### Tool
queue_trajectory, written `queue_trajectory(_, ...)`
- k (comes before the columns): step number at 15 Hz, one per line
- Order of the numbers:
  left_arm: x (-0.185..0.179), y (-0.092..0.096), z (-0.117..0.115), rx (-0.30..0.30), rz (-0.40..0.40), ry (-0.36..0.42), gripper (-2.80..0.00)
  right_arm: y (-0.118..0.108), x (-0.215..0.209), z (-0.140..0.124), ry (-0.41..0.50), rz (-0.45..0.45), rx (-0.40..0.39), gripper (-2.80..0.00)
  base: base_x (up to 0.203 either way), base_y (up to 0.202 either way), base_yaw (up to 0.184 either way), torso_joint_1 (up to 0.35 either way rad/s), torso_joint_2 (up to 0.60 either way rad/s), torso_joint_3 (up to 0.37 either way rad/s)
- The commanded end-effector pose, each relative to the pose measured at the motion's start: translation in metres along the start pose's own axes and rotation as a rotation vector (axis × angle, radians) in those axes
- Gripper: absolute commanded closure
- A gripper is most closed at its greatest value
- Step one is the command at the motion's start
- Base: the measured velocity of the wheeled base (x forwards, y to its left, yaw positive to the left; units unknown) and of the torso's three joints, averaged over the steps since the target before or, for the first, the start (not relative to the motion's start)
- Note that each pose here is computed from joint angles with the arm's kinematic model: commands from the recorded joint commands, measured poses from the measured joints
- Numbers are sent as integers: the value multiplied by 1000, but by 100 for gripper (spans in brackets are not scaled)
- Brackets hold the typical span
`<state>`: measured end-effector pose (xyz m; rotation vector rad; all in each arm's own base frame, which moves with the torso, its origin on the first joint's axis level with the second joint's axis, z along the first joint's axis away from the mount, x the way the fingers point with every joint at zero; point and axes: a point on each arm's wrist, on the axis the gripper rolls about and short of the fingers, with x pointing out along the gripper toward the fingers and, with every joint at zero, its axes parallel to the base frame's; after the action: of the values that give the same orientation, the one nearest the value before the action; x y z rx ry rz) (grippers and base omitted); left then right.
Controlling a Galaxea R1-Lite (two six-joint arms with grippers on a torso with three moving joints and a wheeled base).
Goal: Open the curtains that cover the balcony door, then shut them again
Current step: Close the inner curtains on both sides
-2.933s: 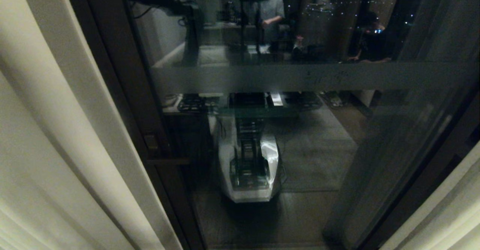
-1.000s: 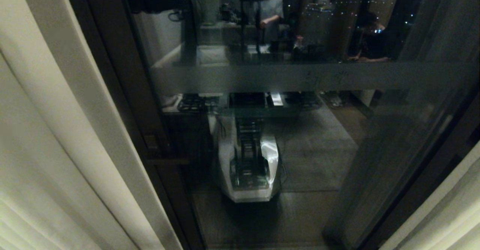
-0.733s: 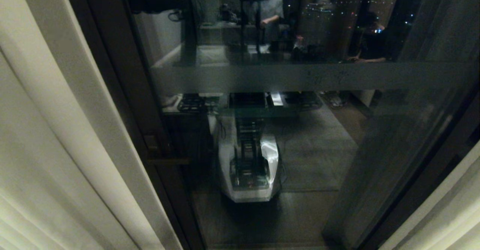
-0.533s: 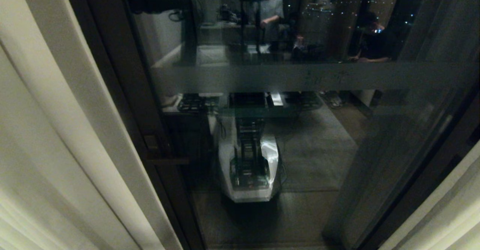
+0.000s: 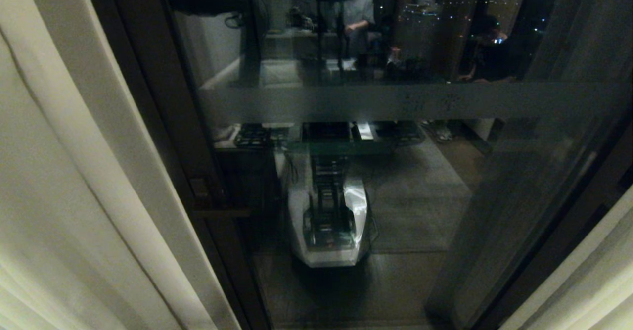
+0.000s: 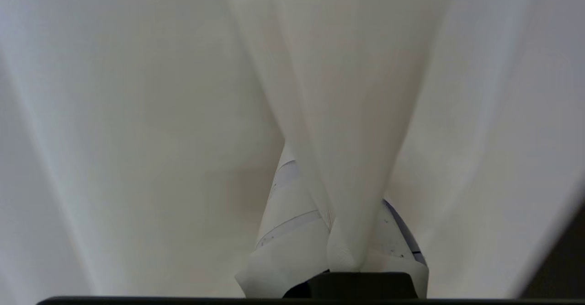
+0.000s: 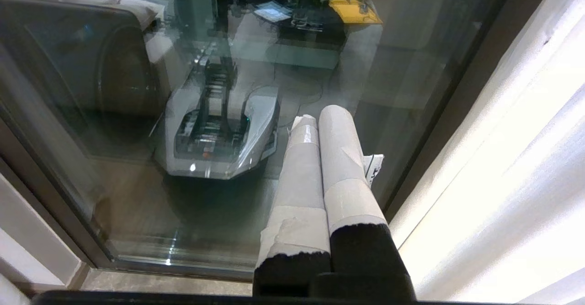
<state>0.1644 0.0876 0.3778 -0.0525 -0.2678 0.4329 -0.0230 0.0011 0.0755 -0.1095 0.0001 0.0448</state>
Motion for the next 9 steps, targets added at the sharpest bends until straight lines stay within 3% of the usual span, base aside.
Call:
queue_trajectory(1,-11,-10,7,-12,-50,-27,0,0,0,0,2,2,-1,0,0,0,0,0,0,0)
queue_trajectory(9,-29,-34,17,-52,-201,-52,0,0,0,0,2,0,-1,0,0,0,0,0,0,0)
